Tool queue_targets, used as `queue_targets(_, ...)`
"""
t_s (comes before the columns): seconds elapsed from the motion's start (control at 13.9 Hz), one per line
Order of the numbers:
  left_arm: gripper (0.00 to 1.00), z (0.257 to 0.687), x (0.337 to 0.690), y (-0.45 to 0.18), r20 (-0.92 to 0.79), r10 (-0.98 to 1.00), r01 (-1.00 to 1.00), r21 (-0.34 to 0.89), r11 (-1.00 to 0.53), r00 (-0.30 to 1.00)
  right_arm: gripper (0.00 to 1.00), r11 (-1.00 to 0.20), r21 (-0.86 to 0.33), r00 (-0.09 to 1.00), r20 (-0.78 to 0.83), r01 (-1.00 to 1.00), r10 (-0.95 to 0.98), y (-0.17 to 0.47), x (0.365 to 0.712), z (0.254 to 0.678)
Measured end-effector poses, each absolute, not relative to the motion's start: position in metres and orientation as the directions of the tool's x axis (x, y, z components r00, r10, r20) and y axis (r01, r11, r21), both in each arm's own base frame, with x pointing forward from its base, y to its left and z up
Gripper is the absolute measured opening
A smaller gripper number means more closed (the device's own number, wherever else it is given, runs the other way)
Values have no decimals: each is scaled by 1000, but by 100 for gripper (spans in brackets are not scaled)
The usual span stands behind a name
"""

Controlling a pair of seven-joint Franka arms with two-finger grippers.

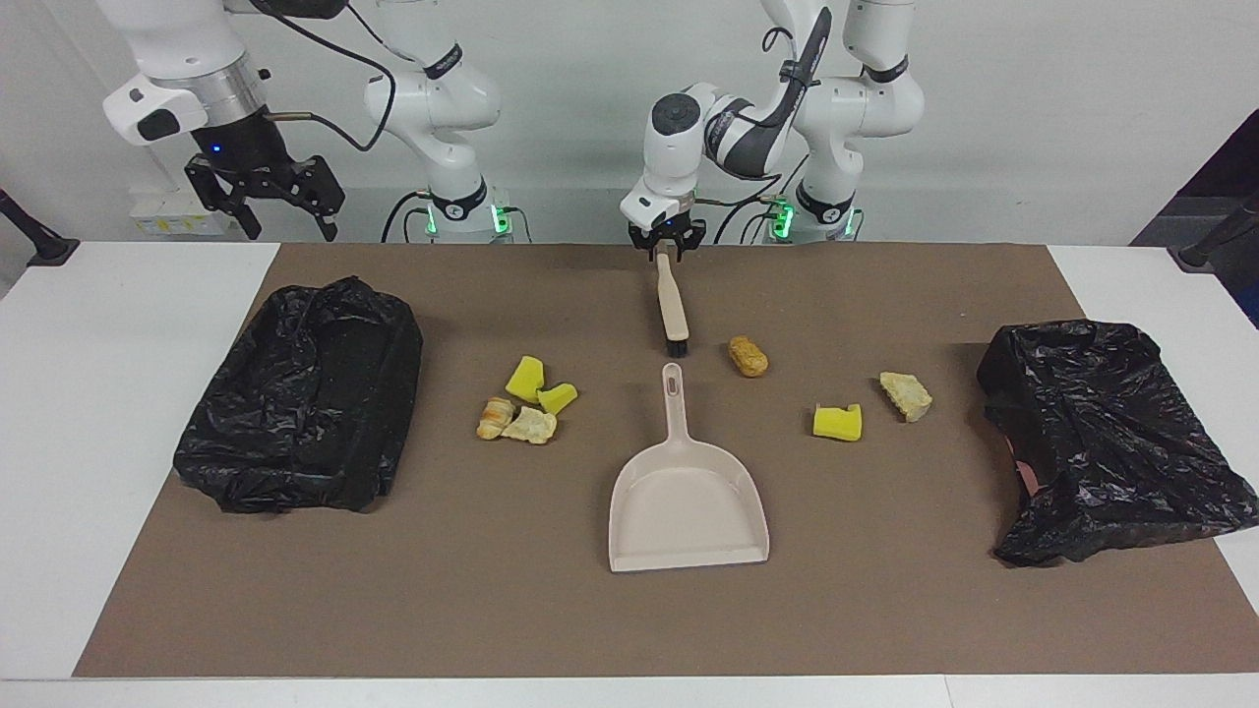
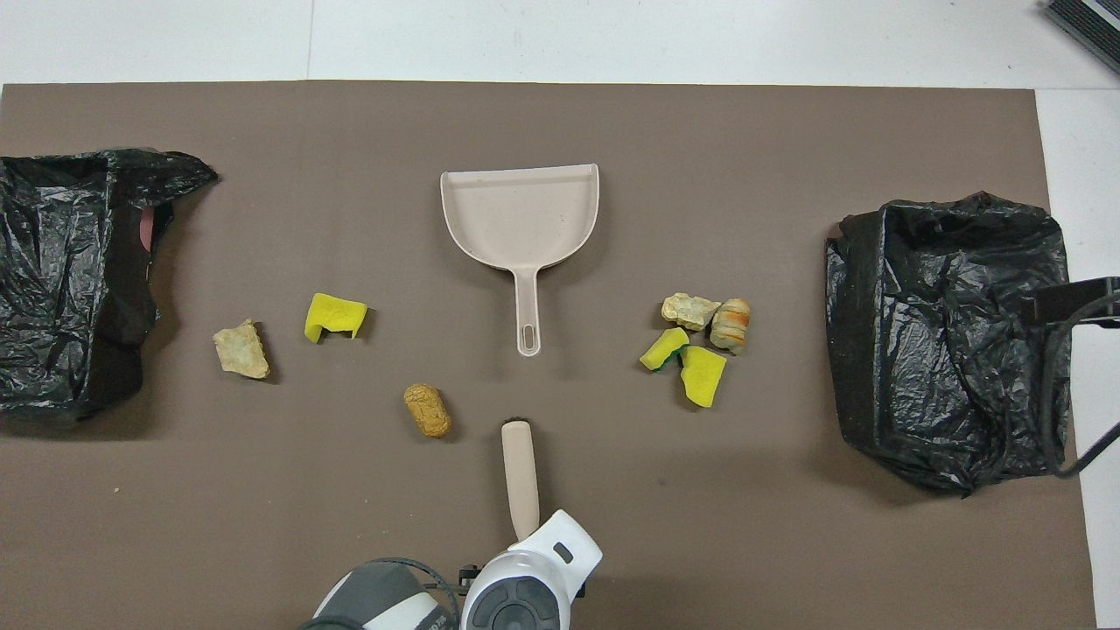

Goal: Sweep and dump trash in bin

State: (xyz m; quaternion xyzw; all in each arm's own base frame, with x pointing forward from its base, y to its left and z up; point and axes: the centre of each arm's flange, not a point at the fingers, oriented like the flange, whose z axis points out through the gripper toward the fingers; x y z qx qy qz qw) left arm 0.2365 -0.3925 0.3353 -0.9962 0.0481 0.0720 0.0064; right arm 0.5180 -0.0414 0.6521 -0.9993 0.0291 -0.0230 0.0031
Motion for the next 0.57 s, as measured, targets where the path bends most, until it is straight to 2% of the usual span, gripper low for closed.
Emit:
queue_targets(0.07,26,335,237,-393,-144,-97,-99,-5,-995,985,100,-998,-7,997,46,-56,-57,-41,518,652)
queue_targets(0.36,26,347,248,-389,-161,-77,-79,-9,-997,984,100,-1000,-8,999,46,6,6,-6,519,652)
queue_targets(0.57,26,378,294,-355,-178,-57,-60,-12,-998,982,100,-997,-24,996,45,76,75,35,518,652)
